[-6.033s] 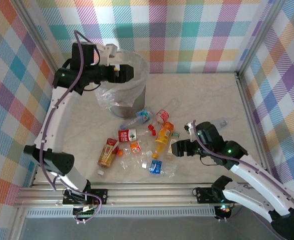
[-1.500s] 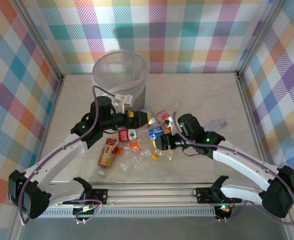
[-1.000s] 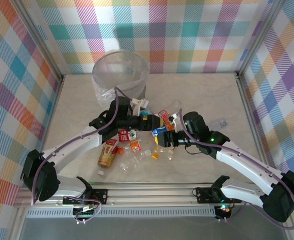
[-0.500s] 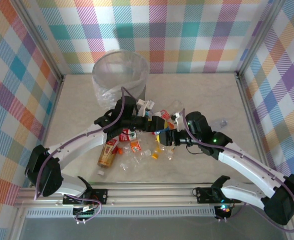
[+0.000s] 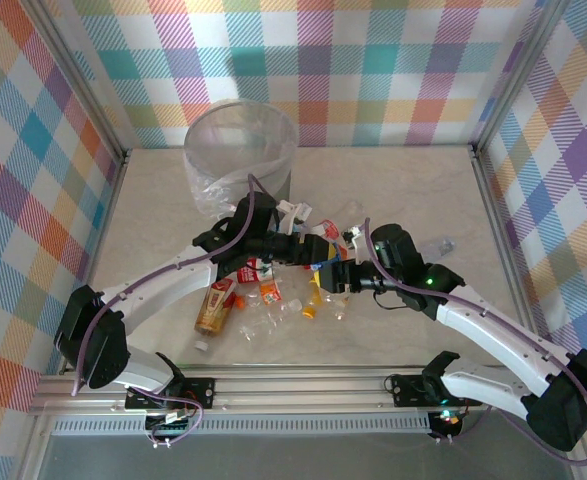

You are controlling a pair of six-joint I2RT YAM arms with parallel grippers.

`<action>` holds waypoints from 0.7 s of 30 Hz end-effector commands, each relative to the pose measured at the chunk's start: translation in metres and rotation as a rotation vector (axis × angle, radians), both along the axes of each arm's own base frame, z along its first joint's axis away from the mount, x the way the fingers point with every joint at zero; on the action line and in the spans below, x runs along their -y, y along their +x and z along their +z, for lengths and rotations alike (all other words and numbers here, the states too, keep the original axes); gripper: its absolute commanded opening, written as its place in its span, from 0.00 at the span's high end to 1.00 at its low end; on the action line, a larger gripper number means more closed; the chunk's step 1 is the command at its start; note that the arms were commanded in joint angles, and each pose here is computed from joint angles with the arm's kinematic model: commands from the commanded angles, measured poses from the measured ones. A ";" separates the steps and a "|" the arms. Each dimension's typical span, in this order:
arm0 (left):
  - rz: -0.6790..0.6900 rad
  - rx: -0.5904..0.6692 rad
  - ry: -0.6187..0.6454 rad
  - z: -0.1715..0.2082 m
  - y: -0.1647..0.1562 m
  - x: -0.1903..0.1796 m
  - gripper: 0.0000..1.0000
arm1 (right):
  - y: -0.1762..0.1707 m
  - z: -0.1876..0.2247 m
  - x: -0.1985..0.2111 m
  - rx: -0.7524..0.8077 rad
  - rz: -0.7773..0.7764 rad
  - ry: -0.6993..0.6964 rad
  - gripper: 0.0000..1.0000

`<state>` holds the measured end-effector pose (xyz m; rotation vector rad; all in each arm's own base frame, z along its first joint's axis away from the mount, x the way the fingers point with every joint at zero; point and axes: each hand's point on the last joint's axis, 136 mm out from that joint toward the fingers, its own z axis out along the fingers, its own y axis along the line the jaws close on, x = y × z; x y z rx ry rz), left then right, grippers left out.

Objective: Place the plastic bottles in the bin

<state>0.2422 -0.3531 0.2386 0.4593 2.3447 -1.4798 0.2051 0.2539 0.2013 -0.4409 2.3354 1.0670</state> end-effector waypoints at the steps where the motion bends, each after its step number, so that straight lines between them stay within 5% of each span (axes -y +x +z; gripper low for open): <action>1: -0.048 0.042 -0.035 0.022 -0.009 0.010 0.42 | 0.004 -0.001 0.002 0.015 -0.011 -0.005 0.36; 14: 0.059 0.090 0.069 0.037 0.015 -0.007 0.43 | -0.011 0.003 0.004 0.061 0.066 0.006 0.03; 21: 0.112 0.155 0.157 0.057 0.041 -0.027 0.43 | -0.018 0.029 0.018 0.193 0.058 0.018 0.00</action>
